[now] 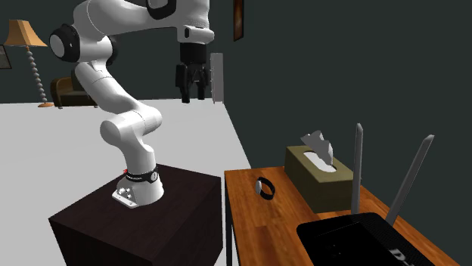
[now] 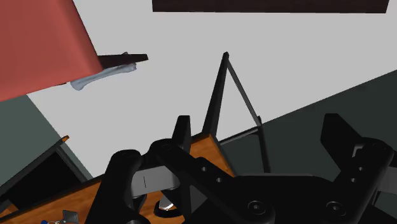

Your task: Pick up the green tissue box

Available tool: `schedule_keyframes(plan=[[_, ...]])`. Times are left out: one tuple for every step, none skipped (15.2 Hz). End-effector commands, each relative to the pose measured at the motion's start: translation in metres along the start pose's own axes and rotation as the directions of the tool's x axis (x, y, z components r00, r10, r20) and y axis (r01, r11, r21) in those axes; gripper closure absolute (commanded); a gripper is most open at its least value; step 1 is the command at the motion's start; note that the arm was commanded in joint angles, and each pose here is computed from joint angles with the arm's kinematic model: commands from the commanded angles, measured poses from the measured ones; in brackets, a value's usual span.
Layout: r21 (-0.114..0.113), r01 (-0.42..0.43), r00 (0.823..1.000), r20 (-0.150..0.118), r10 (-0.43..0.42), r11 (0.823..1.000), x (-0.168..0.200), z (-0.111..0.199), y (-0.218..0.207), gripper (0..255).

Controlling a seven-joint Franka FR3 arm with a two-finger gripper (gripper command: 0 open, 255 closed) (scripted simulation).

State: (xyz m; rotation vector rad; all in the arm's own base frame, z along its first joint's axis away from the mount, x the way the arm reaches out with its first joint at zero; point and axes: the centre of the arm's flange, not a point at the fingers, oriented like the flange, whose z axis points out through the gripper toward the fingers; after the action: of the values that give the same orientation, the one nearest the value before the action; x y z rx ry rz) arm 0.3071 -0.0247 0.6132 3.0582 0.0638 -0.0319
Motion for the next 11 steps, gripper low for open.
schedule_keyframes(plan=[[0.000,0.000,1.000,0.000,0.000,1.000,0.000,0.000,0.000,0],[0.017,-0.003,1.000,-0.008,0.003,1.000,0.012,0.002,0.004,0],[0.034,-0.006,1.000,-0.015,0.007,0.999,0.024,0.004,0.008,0],[0.051,-0.009,1.000,-0.023,0.010,0.999,0.035,0.006,0.011,0],[0.068,-0.012,0.999,-0.030,0.014,0.998,0.047,0.008,0.015,0],[0.085,-0.015,0.999,-0.038,0.018,0.996,0.059,0.011,0.019,0],[0.102,-0.017,0.999,-0.045,0.022,0.995,0.071,0.013,0.023,0],[0.120,-0.020,0.998,-0.053,0.026,0.993,0.082,0.015,0.027,0],[0.137,-0.022,0.998,-0.060,0.030,0.990,0.094,0.017,0.031,0],[0.154,-0.024,0.997,-0.067,0.035,0.988,0.106,0.018,0.034,0],[0.171,-0.026,0.996,-0.074,0.039,0.985,0.118,0.020,0.038,0]])
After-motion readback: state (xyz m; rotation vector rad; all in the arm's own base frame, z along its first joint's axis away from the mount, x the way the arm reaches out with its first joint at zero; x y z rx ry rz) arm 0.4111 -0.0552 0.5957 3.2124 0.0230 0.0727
